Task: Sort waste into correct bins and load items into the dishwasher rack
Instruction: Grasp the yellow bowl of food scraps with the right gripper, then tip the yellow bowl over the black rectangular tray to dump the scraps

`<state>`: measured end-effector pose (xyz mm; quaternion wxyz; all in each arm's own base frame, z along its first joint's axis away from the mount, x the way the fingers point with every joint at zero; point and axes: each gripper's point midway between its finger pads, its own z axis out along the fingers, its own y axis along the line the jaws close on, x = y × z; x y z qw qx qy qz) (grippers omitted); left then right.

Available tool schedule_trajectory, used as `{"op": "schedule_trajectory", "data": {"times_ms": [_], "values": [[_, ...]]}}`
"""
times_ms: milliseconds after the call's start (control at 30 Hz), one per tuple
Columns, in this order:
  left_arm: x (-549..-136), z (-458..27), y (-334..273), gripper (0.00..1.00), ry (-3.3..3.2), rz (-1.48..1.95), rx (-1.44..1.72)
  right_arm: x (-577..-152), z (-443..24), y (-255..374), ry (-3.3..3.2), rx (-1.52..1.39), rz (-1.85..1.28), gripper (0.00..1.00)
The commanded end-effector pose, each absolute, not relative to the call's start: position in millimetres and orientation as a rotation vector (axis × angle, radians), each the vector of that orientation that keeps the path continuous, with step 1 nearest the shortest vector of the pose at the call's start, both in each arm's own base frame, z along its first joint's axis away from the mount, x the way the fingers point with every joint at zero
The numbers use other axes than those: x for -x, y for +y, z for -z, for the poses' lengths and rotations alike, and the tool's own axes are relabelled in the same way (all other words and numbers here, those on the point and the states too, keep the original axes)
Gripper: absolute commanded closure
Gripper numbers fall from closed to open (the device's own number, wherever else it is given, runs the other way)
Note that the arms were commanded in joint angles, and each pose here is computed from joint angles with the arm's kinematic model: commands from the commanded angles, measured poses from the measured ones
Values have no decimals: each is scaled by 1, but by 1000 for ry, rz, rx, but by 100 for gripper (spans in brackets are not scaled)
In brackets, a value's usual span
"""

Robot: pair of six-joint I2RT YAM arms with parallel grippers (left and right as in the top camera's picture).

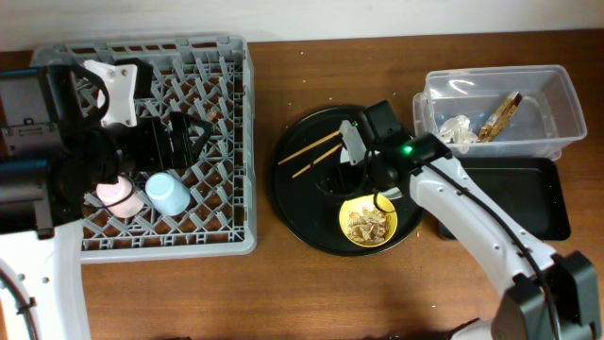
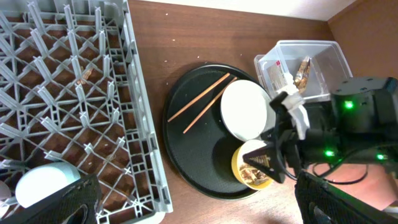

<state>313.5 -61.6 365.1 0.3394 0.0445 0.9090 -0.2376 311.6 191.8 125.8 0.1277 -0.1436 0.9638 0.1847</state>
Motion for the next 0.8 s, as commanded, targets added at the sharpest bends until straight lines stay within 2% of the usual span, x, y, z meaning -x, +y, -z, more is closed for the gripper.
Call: {"op": "schedule_trajectory", "data": {"times_ms": [0, 100, 200, 367, 467, 600, 667, 767], "values": [[-311, -373, -64, 1, 2337, 620, -155, -298, -148, 174, 2788, 377, -430, 5], [-311, -373, -64, 1, 2337, 620, -155, -278, -134, 164, 2871, 357, -210, 16], [-311, -373, -64, 1, 2337, 620, -155, -264, -113, 185, 2902, 475, -188, 30], [-311, -373, -64, 1, 2337, 620, -155, -260, -52, 192, 2954, 537, -126, 38], [-311, -373, -64, 1, 2336, 620, -156, -263, -40, 194, 2963, 542, -115, 41], [-311, -373, -64, 1, 2336, 620, -156, -261, -15, 191, 3000, 574, -73, 67], [-311, -373, -64, 1, 2337, 620, -155, -261, -12, 190, 3003, 588, -66, 96], [-311, -373, -64, 1, 2337, 620, -155, -270, -23, 194, 2970, 574, -73, 96]]}}
